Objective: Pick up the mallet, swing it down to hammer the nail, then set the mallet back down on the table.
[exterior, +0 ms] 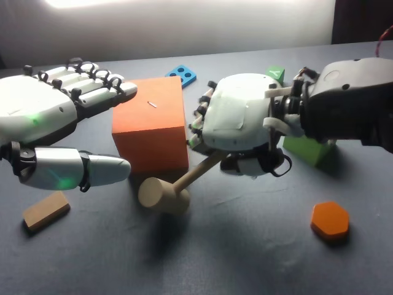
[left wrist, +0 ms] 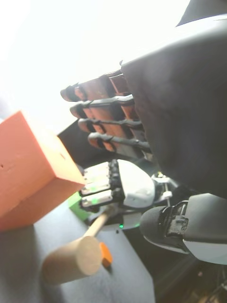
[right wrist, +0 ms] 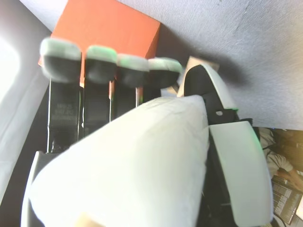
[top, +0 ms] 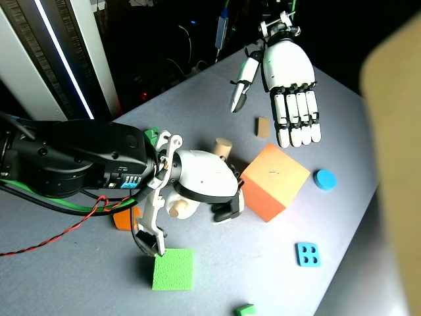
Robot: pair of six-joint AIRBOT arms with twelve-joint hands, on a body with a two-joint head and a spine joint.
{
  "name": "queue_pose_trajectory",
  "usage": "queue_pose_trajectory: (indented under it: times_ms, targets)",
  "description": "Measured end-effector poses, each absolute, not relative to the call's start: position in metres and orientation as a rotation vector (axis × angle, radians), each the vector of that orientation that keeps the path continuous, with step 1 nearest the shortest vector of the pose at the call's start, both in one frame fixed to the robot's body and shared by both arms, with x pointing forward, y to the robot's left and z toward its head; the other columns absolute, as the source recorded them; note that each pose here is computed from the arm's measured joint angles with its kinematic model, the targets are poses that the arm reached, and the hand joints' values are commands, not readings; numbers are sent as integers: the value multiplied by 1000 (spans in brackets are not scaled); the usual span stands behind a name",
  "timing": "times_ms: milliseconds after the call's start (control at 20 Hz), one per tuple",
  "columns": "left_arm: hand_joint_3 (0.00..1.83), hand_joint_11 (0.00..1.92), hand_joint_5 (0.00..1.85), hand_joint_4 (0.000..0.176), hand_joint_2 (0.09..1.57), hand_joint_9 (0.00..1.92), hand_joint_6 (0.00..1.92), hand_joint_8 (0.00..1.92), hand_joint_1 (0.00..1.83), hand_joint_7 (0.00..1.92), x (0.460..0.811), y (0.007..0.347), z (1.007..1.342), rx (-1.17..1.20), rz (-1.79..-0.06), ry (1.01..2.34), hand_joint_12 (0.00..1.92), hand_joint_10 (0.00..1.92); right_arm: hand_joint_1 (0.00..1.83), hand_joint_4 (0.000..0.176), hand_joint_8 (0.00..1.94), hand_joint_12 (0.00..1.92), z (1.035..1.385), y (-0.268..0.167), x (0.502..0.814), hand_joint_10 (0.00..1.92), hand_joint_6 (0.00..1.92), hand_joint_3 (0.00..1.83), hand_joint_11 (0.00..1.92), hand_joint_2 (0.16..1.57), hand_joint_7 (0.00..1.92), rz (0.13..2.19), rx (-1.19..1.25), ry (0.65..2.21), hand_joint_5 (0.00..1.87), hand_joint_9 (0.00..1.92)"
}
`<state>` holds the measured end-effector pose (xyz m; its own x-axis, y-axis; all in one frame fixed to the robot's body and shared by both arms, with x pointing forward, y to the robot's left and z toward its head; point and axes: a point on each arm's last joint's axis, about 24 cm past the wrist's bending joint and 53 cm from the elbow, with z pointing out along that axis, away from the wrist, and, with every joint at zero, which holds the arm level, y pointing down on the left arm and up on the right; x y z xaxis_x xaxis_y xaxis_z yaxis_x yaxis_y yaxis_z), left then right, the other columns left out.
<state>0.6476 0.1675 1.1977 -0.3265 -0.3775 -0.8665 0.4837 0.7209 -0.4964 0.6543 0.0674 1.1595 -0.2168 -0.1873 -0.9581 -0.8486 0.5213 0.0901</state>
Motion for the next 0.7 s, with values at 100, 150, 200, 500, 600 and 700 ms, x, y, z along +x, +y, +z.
queue_pose_trajectory:
  times_ms: [100, 150, 200, 500, 600, 700]
  targets:
    - [0, 13, 21, 0, 1175, 18, 5, 8, 0, 32, 649, 165, 1203, 77, -876, 1685, 6, 7, 1074, 6, 1629, 1602, 1159, 68, 654, 1321, 1514, 0, 284, 1336, 622, 784, -886, 1706, 572, 425]
    - [0, 2, 9, 0, 1174, 3, 0, 1, 0, 16, 649, 164, 1206, 77, -880, 1680, 0, 1, 1085, 16, 1573, 1531, 1160, 68, 654, 1208, 1489, 0, 289, 1319, 645, 783, -884, 1706, 602, 452]
    - [0, 0, 5, 0, 1175, 0, 0, 0, 0, 7, 649, 162, 1209, 76, -885, 1675, 0, 0, 1080, 18, 1578, 1469, 1160, 67, 655, 1143, 1505, 0, 289, 1324, 640, 780, -882, 1706, 591, 450]
    - [0, 0, 10, 0, 1176, 0, 0, 0, 0, 3, 644, 154, 1216, 88, -887, 1678, 0, 0, 721, 0, 80, 825, 1153, 55, 650, 194, 29, 0, 319, 1209, 622, 766, -883, 1725, 583, 600]
    - [0, 0, 3, 0, 1177, 0, 0, 0, 0, 2, 644, 157, 1219, 83, -882, 1678, 0, 0, 601, 0, 4, 758, 1142, 52, 645, 46, 0, 0, 253, 1192, 575, 764, -891, 1746, 526, 571]
    - [0, 0, 3, 0, 1179, 0, 1, 0, 0, 0, 644, 157, 1221, 80, -882, 1679, 0, 0, 501, 0, 0, 727, 1142, 49, 640, 8, 0, 2, 191, 1195, 508, 767, -895, 1748, 466, 510]
